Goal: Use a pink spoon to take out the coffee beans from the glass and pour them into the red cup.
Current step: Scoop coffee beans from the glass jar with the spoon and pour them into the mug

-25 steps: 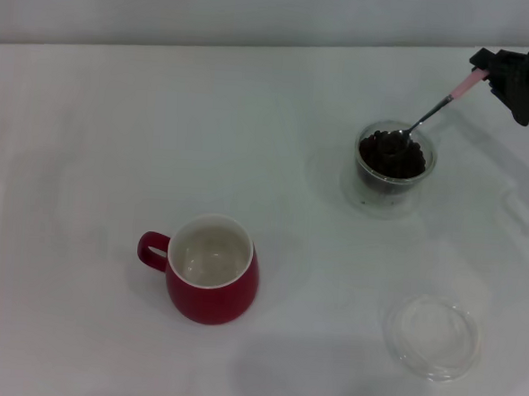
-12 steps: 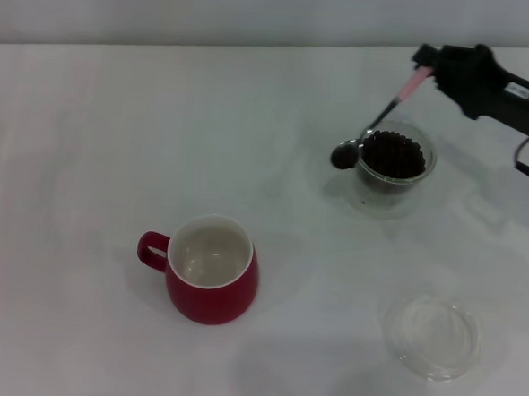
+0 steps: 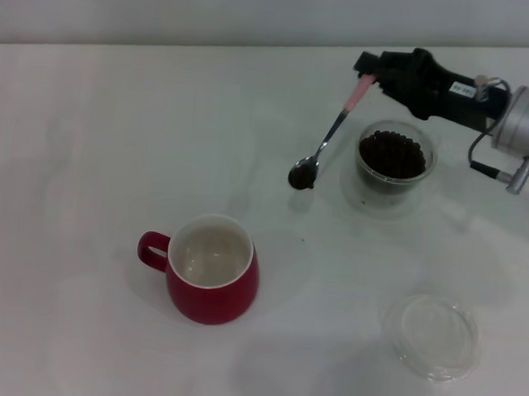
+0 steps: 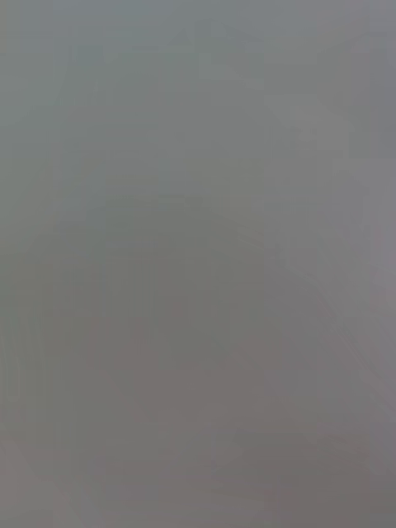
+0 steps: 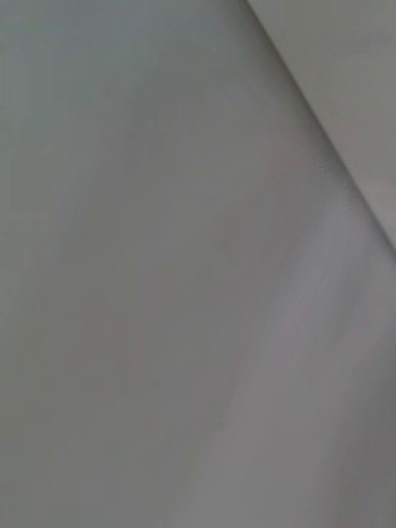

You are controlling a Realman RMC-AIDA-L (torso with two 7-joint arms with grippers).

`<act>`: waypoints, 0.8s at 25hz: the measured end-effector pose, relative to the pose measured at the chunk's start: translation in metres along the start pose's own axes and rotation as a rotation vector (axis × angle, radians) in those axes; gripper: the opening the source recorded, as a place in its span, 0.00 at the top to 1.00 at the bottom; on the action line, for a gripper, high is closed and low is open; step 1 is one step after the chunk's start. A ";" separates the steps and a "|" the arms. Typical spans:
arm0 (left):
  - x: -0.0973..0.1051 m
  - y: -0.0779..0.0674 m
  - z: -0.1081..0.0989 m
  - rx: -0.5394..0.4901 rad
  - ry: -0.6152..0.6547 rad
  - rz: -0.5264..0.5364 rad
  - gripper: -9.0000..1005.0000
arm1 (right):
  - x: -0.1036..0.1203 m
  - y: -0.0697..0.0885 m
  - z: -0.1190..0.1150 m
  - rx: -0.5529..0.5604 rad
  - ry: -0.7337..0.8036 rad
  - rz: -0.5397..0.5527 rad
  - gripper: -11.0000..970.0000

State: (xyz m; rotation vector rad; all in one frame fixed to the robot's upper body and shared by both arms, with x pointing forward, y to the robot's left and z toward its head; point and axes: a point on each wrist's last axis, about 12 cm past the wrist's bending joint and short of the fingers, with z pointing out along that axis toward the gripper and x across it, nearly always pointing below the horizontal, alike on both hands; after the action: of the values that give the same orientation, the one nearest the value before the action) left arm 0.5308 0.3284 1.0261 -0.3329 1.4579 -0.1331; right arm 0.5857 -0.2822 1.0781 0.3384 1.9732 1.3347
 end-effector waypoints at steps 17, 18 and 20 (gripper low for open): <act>0.001 -0.003 0.000 0.014 0.004 0.001 0.24 | 0.026 0.037 0.045 -0.064 0.200 -0.077 0.83; 0.001 -0.003 0.000 0.014 0.004 0.000 0.24 | 0.027 0.039 0.047 -0.069 0.206 -0.080 0.83; 0.001 -0.004 0.000 0.015 0.004 -0.004 0.24 | 0.031 0.042 0.050 -0.075 0.217 -0.084 0.83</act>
State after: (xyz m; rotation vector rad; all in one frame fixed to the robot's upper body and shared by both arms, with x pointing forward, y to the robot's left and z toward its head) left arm 0.5315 0.3247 1.0261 -0.3239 1.4597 -0.1476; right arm 0.5909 -0.2119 1.0923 0.0758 2.0820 1.4371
